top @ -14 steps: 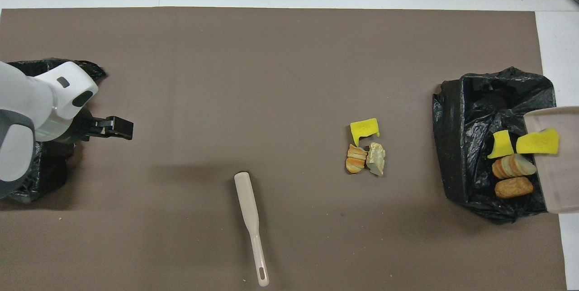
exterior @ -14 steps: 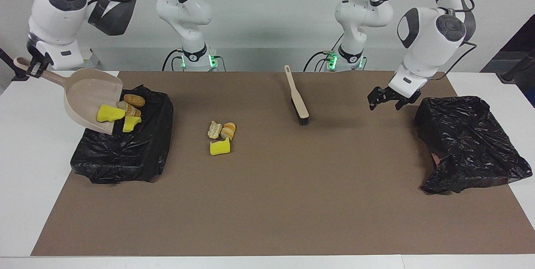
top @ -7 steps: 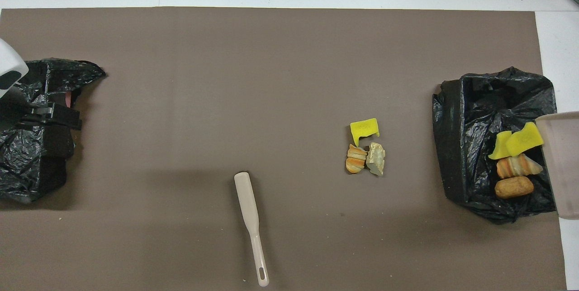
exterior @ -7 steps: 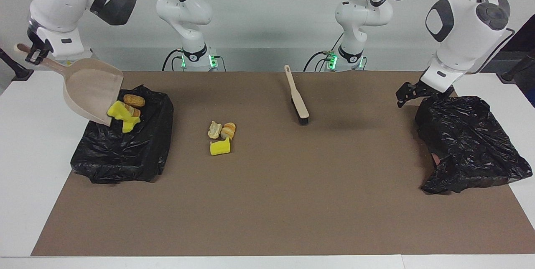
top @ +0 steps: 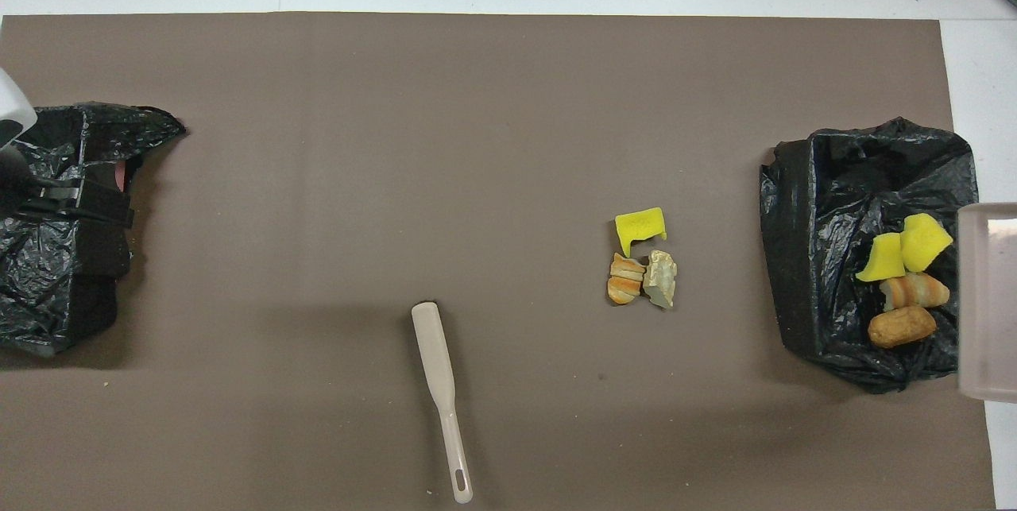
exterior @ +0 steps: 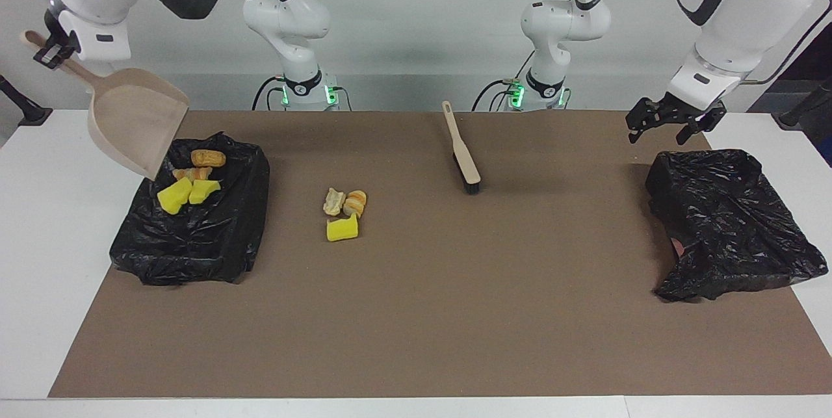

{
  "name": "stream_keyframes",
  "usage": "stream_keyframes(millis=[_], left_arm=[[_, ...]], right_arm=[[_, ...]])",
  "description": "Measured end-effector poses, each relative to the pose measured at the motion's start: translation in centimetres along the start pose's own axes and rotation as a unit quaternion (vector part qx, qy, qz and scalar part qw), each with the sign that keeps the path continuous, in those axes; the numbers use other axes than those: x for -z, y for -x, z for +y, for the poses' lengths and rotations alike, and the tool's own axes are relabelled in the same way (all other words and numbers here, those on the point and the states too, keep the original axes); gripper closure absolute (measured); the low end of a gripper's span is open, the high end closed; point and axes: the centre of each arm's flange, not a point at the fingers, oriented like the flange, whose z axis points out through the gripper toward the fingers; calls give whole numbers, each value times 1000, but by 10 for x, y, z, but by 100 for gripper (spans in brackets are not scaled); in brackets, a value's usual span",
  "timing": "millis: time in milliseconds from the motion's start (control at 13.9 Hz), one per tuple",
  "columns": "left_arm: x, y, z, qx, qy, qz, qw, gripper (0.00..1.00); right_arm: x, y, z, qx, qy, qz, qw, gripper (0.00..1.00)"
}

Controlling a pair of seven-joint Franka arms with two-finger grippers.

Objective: Sweep and dump trash in bin

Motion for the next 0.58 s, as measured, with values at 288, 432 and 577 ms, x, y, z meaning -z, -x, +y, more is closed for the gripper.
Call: stream_keyframes(millis=[288, 432, 577], left_arm=[[2, 0, -1, 1, 2, 2, 1000, 0], [3, 0, -1, 1, 2, 3, 1000, 0], [3, 0, -1, 1, 3, 4, 1000, 0]], right_arm=[[33, -63, -25, -154, -51, 106, 981, 67], [58, -114, -40, -221, -79, 141, 962, 67], [80, -163, -54, -283, -116, 168, 937, 67]])
